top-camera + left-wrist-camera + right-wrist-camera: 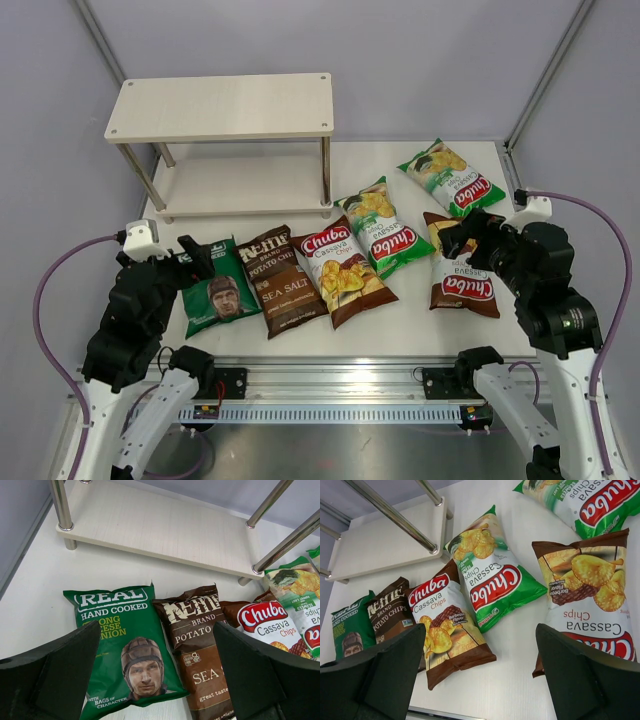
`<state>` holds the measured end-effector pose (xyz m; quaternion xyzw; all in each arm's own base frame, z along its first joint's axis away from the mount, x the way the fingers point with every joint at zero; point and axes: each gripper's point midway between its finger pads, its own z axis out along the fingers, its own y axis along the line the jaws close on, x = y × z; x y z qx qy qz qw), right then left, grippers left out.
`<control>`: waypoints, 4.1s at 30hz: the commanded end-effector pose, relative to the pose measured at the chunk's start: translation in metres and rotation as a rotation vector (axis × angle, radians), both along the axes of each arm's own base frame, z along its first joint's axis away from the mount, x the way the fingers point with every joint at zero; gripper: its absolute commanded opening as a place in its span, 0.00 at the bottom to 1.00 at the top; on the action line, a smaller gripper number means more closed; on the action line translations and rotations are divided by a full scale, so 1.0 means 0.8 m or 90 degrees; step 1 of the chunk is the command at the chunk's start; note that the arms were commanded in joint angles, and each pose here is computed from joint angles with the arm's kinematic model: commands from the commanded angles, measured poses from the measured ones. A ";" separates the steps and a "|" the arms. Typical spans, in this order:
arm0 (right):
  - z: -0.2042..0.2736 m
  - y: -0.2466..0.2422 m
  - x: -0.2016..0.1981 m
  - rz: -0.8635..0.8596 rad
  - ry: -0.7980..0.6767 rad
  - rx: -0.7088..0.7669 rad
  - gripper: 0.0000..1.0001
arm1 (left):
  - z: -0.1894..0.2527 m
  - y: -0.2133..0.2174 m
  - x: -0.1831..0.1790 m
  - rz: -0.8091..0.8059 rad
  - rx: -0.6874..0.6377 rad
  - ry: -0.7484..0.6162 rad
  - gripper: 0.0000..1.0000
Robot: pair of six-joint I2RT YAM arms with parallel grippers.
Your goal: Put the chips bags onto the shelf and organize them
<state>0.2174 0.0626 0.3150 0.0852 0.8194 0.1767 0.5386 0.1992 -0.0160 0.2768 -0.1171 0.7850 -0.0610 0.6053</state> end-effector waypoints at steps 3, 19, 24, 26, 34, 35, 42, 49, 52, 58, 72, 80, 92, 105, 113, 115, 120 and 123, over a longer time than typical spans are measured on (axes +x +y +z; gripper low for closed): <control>0.015 0.041 0.004 0.096 -0.044 0.068 0.99 | 0.003 0.002 0.005 0.011 -0.002 -0.012 0.99; -0.088 0.213 0.042 0.418 0.130 0.269 0.98 | 0.003 -0.006 0.009 -0.014 -0.001 -0.015 0.99; -0.130 0.263 0.058 0.408 0.163 0.191 0.88 | 0.001 -0.010 0.011 -0.026 -0.001 -0.013 0.99; -0.157 0.281 0.064 0.383 0.173 0.128 0.85 | 0.001 -0.011 0.012 -0.029 -0.001 -0.012 0.99; -0.219 0.259 0.096 0.311 0.209 -0.046 0.82 | -0.002 -0.018 0.014 -0.048 -0.001 -0.007 0.99; -0.218 0.249 0.106 0.284 0.199 -0.075 0.83 | -0.003 -0.018 0.014 -0.049 -0.001 -0.006 0.99; -0.256 0.243 0.095 0.358 0.249 -0.136 0.87 | -0.005 -0.022 0.015 -0.059 -0.001 -0.002 0.99; -0.296 0.222 0.106 0.328 0.298 -0.104 0.90 | -0.007 -0.026 0.017 -0.070 -0.001 0.002 0.99; -0.313 0.233 0.093 0.376 0.335 -0.063 0.93 | -0.007 -0.029 0.017 -0.076 -0.002 0.003 0.99; -0.330 0.259 0.069 0.425 0.369 0.034 0.89 | -0.009 -0.030 0.018 -0.078 -0.001 0.008 0.99; -0.270 0.268 0.069 0.390 0.283 0.142 0.38 | -0.012 -0.030 0.020 -0.078 0.001 0.017 0.99; -0.222 0.259 0.072 0.355 0.232 0.166 0.17 | -0.014 -0.031 0.021 -0.080 0.002 0.023 0.99; -0.087 0.236 0.070 0.275 0.067 0.295 0.18 | 0.010 -0.119 0.015 -0.268 -0.166 0.030 0.99; 0.029 0.178 0.071 0.149 -0.181 0.604 0.17 | 0.066 -0.291 -0.042 -0.689 -0.507 -0.187 0.99; 0.054 0.173 0.060 0.171 -0.217 0.692 0.16 | 0.055 -0.329 -0.021 -0.623 -0.481 -0.193 0.99; 0.064 0.173 0.054 0.189 -0.233 0.704 0.16 | 0.051 -0.343 -0.020 -0.624 -0.471 -0.172 0.99; 0.074 0.169 0.045 0.198 -0.241 0.717 0.15 | 0.050 -0.364 -0.012 -0.602 -0.447 -0.164 0.99; 0.073 0.165 0.041 0.195 -0.240 0.722 0.15 | 0.044 -0.363 0.002 -0.550 -0.418 -0.156 0.99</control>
